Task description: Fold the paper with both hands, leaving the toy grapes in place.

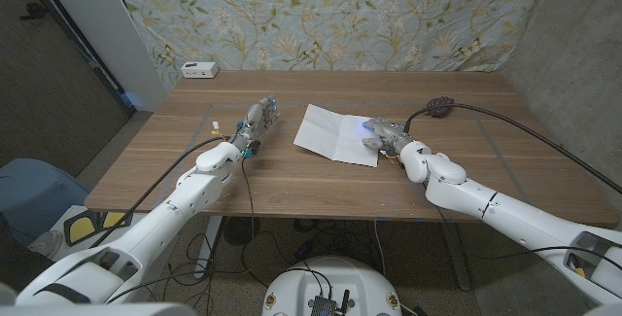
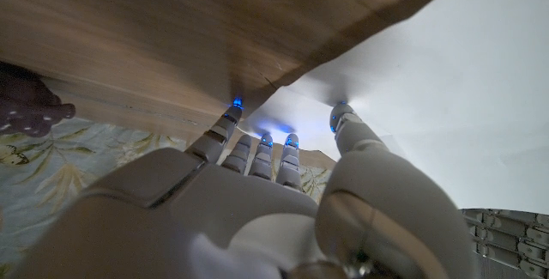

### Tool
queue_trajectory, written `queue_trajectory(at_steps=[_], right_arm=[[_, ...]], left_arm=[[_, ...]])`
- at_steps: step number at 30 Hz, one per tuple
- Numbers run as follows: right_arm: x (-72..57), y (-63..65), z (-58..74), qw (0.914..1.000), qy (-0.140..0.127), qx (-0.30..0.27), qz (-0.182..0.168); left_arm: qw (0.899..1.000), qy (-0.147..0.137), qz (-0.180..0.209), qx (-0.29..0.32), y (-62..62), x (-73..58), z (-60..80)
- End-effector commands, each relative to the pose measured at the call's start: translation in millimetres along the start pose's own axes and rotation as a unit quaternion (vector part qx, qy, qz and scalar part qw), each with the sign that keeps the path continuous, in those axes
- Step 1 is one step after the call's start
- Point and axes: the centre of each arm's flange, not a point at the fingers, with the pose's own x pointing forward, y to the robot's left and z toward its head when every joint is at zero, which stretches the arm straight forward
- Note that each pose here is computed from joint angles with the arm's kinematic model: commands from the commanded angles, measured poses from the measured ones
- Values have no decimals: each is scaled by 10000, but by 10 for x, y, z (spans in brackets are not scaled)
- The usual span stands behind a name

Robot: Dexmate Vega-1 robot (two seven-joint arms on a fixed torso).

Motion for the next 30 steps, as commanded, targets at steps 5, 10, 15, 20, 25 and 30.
queue_trajectory(at_steps=[5, 10, 15, 20, 25, 30], right_arm=[[13, 58, -28, 10000, 7, -13, 74], [10, 67, -38, 10000, 14, -12, 74], [9, 71, -46, 10000, -7, 14, 55], [5, 69, -50, 10000, -9, 16, 48], [0, 75, -54, 10000, -9, 28, 56], [-3, 75, -61, 10000, -7, 38, 55]], left_arm=[[9946, 98, -671, -780, -220, 160, -73], [9905, 94, -829, -1090, -262, 181, -88], [9859, 84, -990, -1348, -303, 203, -95], [9812, 66, -1056, -1611, -329, 218, -102], [9726, -9, -1103, -2045, -385, 234, -134], [9631, -88, -1174, -2419, -452, 257, -160]])
